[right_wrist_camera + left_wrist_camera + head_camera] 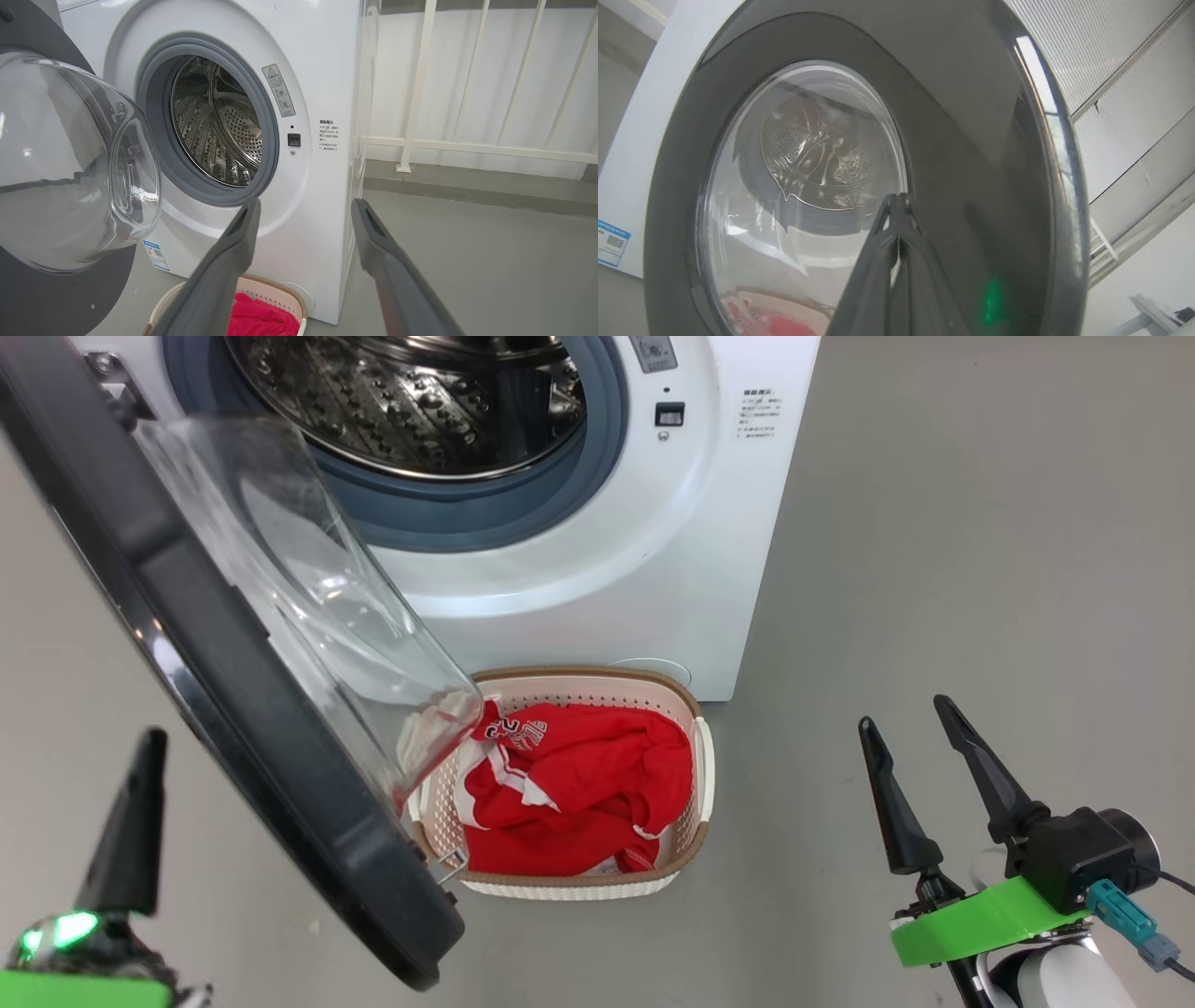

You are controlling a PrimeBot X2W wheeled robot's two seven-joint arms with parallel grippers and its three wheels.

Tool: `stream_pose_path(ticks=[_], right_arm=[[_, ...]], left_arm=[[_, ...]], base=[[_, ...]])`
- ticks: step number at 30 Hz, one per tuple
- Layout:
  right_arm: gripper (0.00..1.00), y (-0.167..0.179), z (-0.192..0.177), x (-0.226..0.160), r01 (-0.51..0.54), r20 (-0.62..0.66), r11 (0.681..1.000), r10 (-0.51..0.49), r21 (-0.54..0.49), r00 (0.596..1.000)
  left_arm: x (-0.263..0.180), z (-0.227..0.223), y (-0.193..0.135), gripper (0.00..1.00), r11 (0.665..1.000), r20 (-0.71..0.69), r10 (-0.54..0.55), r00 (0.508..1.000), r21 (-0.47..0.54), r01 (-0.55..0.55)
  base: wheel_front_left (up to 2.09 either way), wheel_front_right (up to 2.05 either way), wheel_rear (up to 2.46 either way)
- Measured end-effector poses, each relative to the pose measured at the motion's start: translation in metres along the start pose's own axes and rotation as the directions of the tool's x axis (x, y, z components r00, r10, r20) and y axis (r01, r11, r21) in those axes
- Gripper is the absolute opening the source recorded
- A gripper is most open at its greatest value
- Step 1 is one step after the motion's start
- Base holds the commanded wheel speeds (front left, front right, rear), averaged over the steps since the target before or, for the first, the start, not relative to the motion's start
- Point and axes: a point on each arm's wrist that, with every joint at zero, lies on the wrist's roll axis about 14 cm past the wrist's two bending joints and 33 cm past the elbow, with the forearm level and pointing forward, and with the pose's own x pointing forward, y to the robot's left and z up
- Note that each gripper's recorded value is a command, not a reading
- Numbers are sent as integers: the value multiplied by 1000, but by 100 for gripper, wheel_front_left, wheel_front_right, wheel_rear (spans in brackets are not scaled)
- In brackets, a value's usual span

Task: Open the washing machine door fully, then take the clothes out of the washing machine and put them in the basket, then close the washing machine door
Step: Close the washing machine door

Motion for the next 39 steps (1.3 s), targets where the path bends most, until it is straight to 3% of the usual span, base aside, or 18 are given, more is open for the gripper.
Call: stream_pose_path(ticks=[4, 9, 19, 24, 39], right_arm=[[100, -1, -3, 1, 1, -8, 1000, -1, 2, 1000], [100, 0, -6, 2, -1, -14, 1000, 1, 4, 1000], [100, -1, -5, 2, 1, -12, 1000, -1, 3, 1000], [100, -3, -4, 1, 6, -11, 1000, -6, 2, 1000], [100, -4, -5, 0, 11, -13, 1000, -11, 1, 1000]], left_arm=[[12, 20, -1, 0, 961, 46, 34, 998, -275, -20], [25, 39, 6, 0, 875, 38, 104, 994, -478, -73], [46, 50, 3, 0, 717, -56, 141, 988, -682, -141], [51, 44, -18, 0, 626, -99, 76, 992, -770, -125], [51, 29, -62, 0, 633, -182, -55, 982, -767, -106]], base=[[0, 0, 0], [0, 0, 0], [0, 0, 0], [0, 0, 0], [0, 0, 0]])
